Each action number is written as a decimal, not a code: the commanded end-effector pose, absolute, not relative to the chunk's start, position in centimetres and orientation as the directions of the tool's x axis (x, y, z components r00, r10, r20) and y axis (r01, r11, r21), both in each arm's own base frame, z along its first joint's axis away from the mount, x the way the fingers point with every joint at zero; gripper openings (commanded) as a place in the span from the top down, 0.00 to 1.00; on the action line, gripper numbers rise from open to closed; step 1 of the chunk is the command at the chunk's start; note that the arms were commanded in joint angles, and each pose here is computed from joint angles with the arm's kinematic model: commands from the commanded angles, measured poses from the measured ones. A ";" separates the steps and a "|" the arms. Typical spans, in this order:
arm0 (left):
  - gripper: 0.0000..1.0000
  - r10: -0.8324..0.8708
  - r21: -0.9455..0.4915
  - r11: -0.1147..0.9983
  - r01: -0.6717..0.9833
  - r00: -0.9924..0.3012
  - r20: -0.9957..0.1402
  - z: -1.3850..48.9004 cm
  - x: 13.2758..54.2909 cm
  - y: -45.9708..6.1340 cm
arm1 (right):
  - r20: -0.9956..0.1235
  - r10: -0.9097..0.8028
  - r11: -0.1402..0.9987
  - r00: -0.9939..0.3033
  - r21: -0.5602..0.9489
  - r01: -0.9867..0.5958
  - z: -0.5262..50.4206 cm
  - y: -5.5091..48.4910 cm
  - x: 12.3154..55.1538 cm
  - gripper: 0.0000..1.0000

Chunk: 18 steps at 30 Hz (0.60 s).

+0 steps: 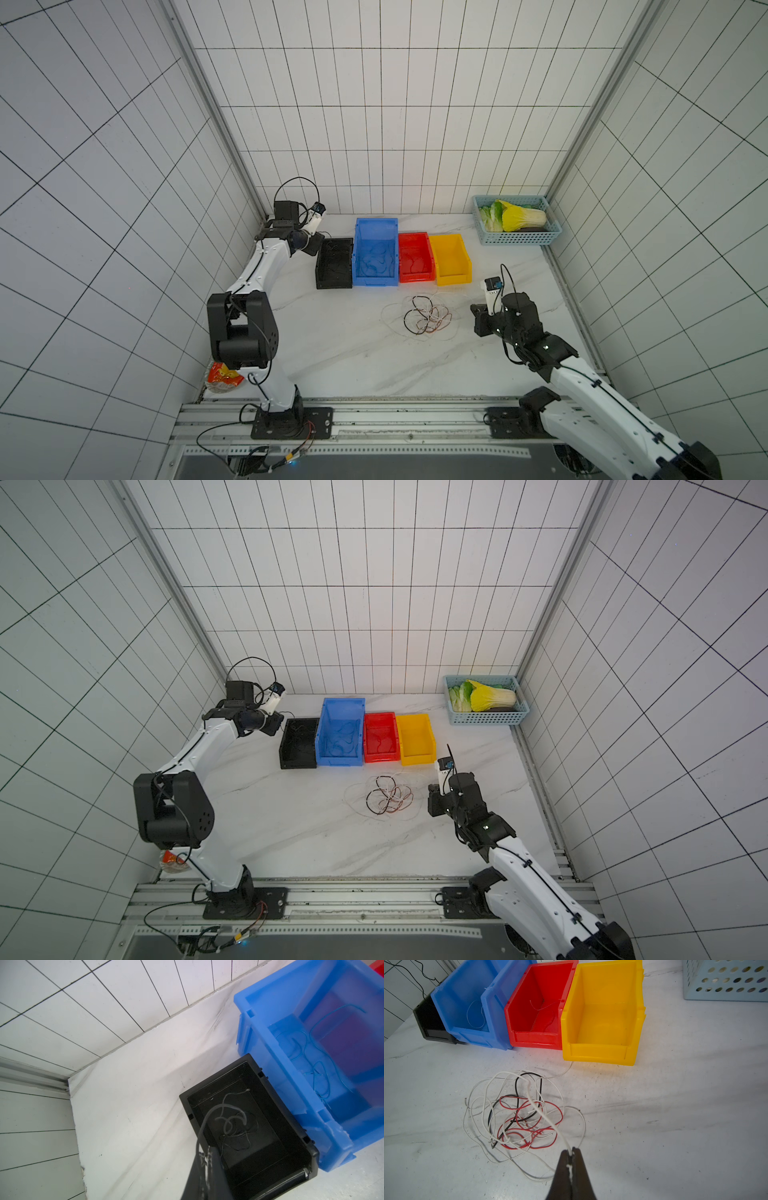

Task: Untangle and sort cables by color
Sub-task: Place the cable in the bin.

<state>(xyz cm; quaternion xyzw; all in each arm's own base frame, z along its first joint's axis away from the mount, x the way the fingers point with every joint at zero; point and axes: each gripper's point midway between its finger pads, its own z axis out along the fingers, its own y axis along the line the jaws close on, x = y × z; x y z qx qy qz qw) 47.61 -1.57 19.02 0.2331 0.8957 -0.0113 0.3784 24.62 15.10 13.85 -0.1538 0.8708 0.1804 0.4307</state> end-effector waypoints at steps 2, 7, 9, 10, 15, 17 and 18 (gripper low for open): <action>1.00 0.376 0.159 0.892 0.423 -0.500 -0.780 24.1 46.7 -2.3 | -0.821 -0.097 0.885 -0.562 0.188 -0.427 15.1 15.4 25.1 1.00; 1.00 0.390 0.129 0.869 0.478 -0.500 -0.773 21.9 46.6 -3.3 | -0.808 -0.107 0.872 -0.579 0.203 -0.445 15.1 16.1 25.4 1.00; 1.00 0.407 0.124 0.854 0.504 -0.501 -0.764 20.6 46.9 -3.9 | -0.804 -0.108 0.873 -0.584 0.204 -0.443 14.9 16.2 25.4 1.00; 1.00 0.410 0.122 0.854 0.505 -0.510 -0.757 20.1 47.2 -4.0 | -0.804 -0.108 0.874 -0.584 0.204 -0.442 14.9 16.1 25.4 1.00; 1.00 0.434 0.116 0.846 0.520 -0.547 -0.716 17.6 48.9 -5.0 | -0.806 -0.105 0.878 -0.583 0.200 -0.435 14.8 16.0 25.4 1.00; 1.00 0.441 0.102 0.845 0.525 -0.574 -0.690 16.0 49.7 -5.2 | -0.806 -0.107 0.879 -0.583 0.198 -0.434 14.8 15.9 25.4 1.00; 1.00 0.437 0.090 0.847 0.524 -0.591 -0.678 15.2 50.2 -5.3 | -0.806 -0.108 0.879 -0.582 0.196 -0.434 14.8 15.9 25.4 1.00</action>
